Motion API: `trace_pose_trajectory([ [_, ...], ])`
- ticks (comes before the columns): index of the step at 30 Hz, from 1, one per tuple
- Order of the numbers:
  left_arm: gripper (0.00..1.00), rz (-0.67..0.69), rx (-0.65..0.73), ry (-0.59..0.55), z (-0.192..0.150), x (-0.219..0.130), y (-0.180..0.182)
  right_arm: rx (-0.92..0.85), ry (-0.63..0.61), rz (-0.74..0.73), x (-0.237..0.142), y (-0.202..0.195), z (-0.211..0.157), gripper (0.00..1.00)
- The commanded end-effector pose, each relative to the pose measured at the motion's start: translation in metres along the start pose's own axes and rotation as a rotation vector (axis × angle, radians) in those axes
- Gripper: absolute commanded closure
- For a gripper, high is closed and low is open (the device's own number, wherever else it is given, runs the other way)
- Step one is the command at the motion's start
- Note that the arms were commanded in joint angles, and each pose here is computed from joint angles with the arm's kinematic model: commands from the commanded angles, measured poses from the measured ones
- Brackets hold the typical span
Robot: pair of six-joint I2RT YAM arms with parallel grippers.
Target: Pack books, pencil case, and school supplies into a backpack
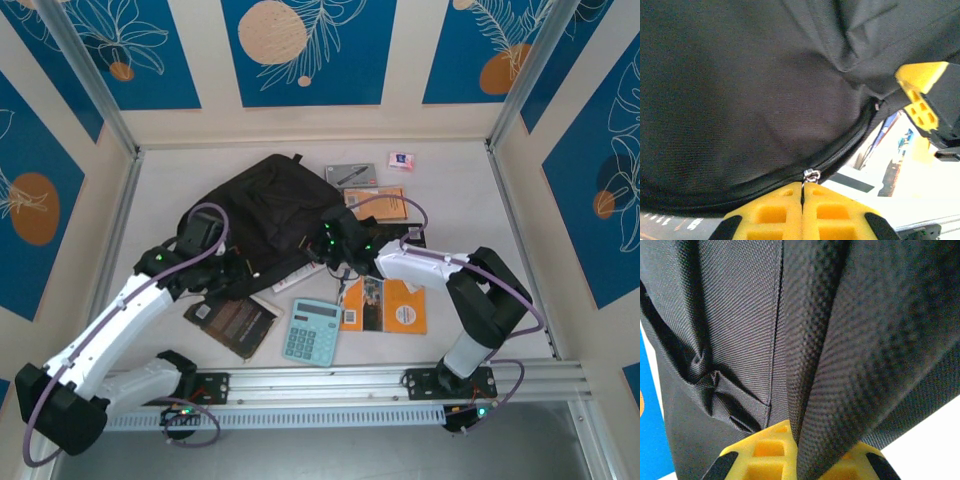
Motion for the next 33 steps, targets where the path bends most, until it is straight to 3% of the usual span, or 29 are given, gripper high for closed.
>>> trace_pose_trajectory([
  [1, 1.0, 0.082, 0.008, 0.039, -0.013, -0.01, 0.023, -0.002, -0.077, -0.108, 0.001, -0.018, 0.019, 1.0],
  [7, 1.0, 0.164, 0.038, 0.039, -0.016, -0.018, 0.035, -0.016, -0.039, -0.089, -0.001, -0.028, 0.051, 1.0],
  [15, 1.0, 0.163, 0.065, -0.09, 0.001, -0.021, 0.03, -0.066, 0.033, -0.122, -0.013, -0.034, 0.093, 1.0],
  [17, 1.0, 0.111, 0.063, -0.08, 0.005, -0.014, 0.025, -0.097, 0.056, -0.119, -0.016, -0.03, 0.1, 0.89],
  [21, 1.0, -0.096, 0.08, -0.005, 0.015, 0.005, -0.002, -0.132, 0.117, -0.087, -0.023, -0.013, 0.094, 0.54],
  [28, 1.0, -0.229, 0.14, 0.0, 0.03, -0.004, -0.042, 0.046, 0.099, -0.274, -0.052, 0.005, 0.059, 0.35],
  [33, 1.0, -0.269, 0.162, 0.021, 0.032, -0.005, -0.063, 0.102, 0.128, -0.245, -0.067, 0.012, 0.025, 0.26],
])
Point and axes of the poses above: each hand's point on the last joint's axis, 136 mm out from that joint toward the fingers, its own x axis out along the fingers, its own y axis along the line the jaws close on, z = x × y, the point moved 10 cm from there along -x, back along the fingers, and after that the axes turned 8 degrees about x, right-handed, at the moved point
